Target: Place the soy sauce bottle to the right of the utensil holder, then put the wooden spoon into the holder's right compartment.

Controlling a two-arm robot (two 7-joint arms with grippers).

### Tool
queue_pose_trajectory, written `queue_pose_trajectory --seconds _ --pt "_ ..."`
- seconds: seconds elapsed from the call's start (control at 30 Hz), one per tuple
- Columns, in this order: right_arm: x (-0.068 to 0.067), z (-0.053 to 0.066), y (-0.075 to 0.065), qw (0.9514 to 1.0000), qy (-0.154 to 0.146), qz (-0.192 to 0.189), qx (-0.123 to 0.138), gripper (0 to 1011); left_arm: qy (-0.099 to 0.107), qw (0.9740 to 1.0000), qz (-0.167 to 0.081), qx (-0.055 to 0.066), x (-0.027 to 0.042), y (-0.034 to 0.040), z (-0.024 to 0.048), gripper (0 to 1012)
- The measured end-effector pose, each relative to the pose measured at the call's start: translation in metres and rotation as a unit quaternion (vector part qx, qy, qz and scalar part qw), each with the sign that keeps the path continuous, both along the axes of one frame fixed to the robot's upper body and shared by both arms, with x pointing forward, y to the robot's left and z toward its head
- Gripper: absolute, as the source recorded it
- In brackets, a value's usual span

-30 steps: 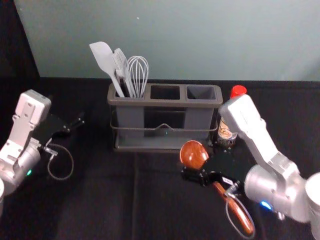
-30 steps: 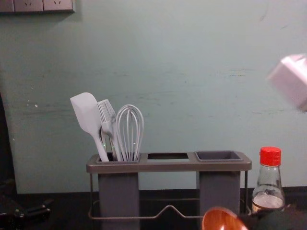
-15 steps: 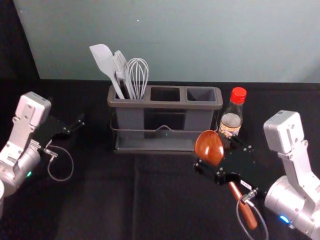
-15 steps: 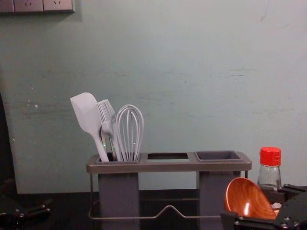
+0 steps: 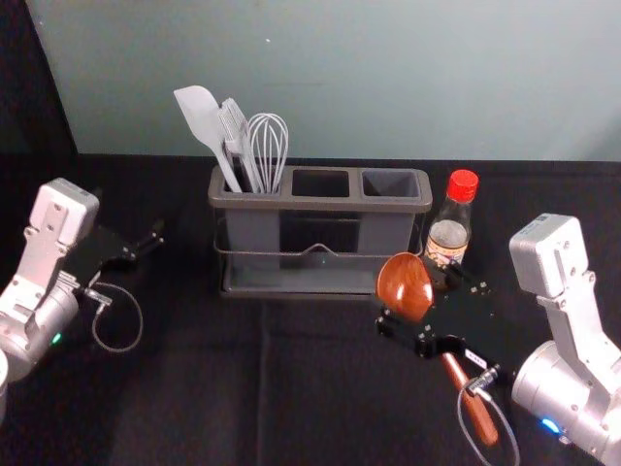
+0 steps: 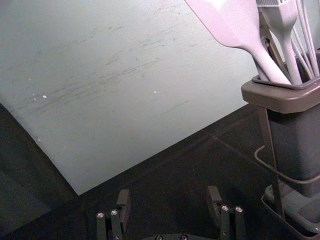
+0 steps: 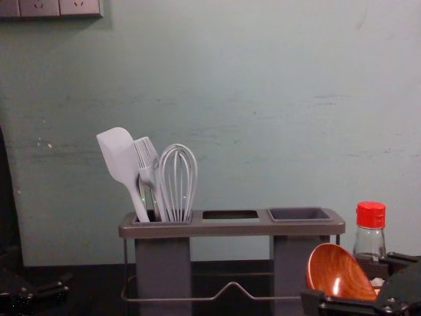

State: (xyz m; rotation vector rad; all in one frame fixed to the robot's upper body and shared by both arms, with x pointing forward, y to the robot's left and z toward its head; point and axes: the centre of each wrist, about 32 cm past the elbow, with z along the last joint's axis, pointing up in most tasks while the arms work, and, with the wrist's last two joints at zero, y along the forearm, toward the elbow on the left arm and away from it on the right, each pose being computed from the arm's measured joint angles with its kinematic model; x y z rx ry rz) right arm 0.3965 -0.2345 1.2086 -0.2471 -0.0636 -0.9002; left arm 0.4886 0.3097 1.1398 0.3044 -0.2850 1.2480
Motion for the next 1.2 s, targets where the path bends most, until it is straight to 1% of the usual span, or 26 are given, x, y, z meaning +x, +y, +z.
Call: queue_pose_trajectory --seconds 0.23,0.3,0.33,0.37,0.43,0.47,0.53,0.57,0.63,0.67,0.73,0.77,0.8,0.83,0.87,0.9,0.93,0.97,1.07,1.1,1.13,1.17,1.2 --pt "0.000 0.000 0.000 1.0000 0.000 0.000 0.000 837 0.000 1.0000 0.000 0.000 0.0000 0.0000 0.0000 1005" --pt "0.000 0.001 0.001 0.9999 -0.010 -0.002 0.005 837 0.000 1.0000 0.000 0.000 0.0000 0.0000 0.0000 1005" --pt "0.001 0.002 0.001 0.9998 -0.017 -0.003 0.009 837 0.000 1.0000 0.000 0.000 0.0000 0.0000 0.0000 1005" --pt "0.002 0.006 0.002 0.9992 -0.035 -0.005 0.020 837 0.000 1.0000 0.000 0.000 0.0000 0.0000 0.0000 1005" --pt "0.003 0.010 0.003 0.9982 -0.053 -0.007 0.029 837 0.000 1.0000 0.000 0.000 0.0000 0.0000 0.0000 1005" --pt "0.004 0.016 0.003 0.9963 -0.075 -0.007 0.040 838 0.000 1.0000 0.000 0.000 0.0000 0.0000 0.0000 1005" --pt "0.006 0.022 0.004 0.9939 -0.098 -0.006 0.050 837 0.000 1.0000 0.000 0.000 0.0000 0.0000 0.0000 1005" --pt "0.008 0.027 0.004 0.9908 -0.122 -0.005 0.057 837 0.000 1.0000 0.000 0.000 0.0000 0.0000 0.0000 1005" --pt "0.010 0.031 0.005 0.9877 -0.142 -0.004 0.064 837 0.000 1.0000 0.000 0.000 0.0000 0.0000 0.0000 1005" --pt "0.012 0.036 0.005 0.9836 -0.165 -0.003 0.072 837 0.000 1.0000 0.000 0.000 0.0000 0.0000 0.0000 1005" --pt "0.015 0.039 0.005 0.9794 -0.185 -0.003 0.080 837 0.000 1.0000 0.000 0.000 0.0000 0.0000 0.0000 1005" --pt "0.018 0.041 0.005 0.9755 -0.202 -0.003 0.088 837 0.000 1.0000 0.000 0.000 0.0000 0.0000 0.0000 1005" --pt "0.020 0.043 0.005 0.9733 -0.210 -0.003 0.092 838 0.000 1.0000 0.000 0.000 0.0000 0.0000 0.0000 1005" --pt "0.023 0.045 0.006 0.9686 -0.227 -0.004 0.102 837 0.000 1.0000 0.000 0.000 0.0000 0.0000 0.0000 1005" --pt "0.023 0.045 0.006 0.9686 -0.227 -0.004 0.102 838 0.000 1.0000 0.000 0.000 0.0000 0.0000 0.0000 1005" --pt "0.027 0.046 0.006 0.9637 -0.242 -0.003 0.114 838 0.000 1.0000 0.000 0.000 0.0000 0.0000 0.0000 1005" --pt "0.029 0.047 0.006 0.9611 -0.249 -0.003 0.120 837 0.000 1.0000 0.000 0.000 0.0000 0.0000 0.0000 1005" --pt "0.034 0.049 0.006 0.9557 -0.263 -0.001 0.132 837 0.000 1.0000 0.000 0.000 0.0000 0.0000 0.0000 1005" --pt "0.042 0.050 0.007 0.9489 -0.277 0.006 0.151 837 0.000 1.0000 0.000 0.000 0.0000 0.0000 0.0000 1005" --pt "0.049 0.051 0.008 0.9450 -0.282 0.011 0.165 837 0.000 1.0000 0.000 0.000 0.0000 0.0000 0.0000 1005" --pt "0.053 0.051 0.008 0.9433 -0.284 0.014 0.171 837 0.000 1.0000 0.000 0.000 0.0000 0.0000 0.0000 1005" --pt "0.060 0.053 0.009 0.9396 -0.287 0.022 0.185 837 0.000 1.0000 0.000 0.000 0.0000 0.0000 0.0000 1005" --pt "0.060 0.053 0.009 0.9396 -0.287 0.022 0.185 837 0.000 1.0000 0.000 0.000 0.0000 0.0000 0.0000 1005"
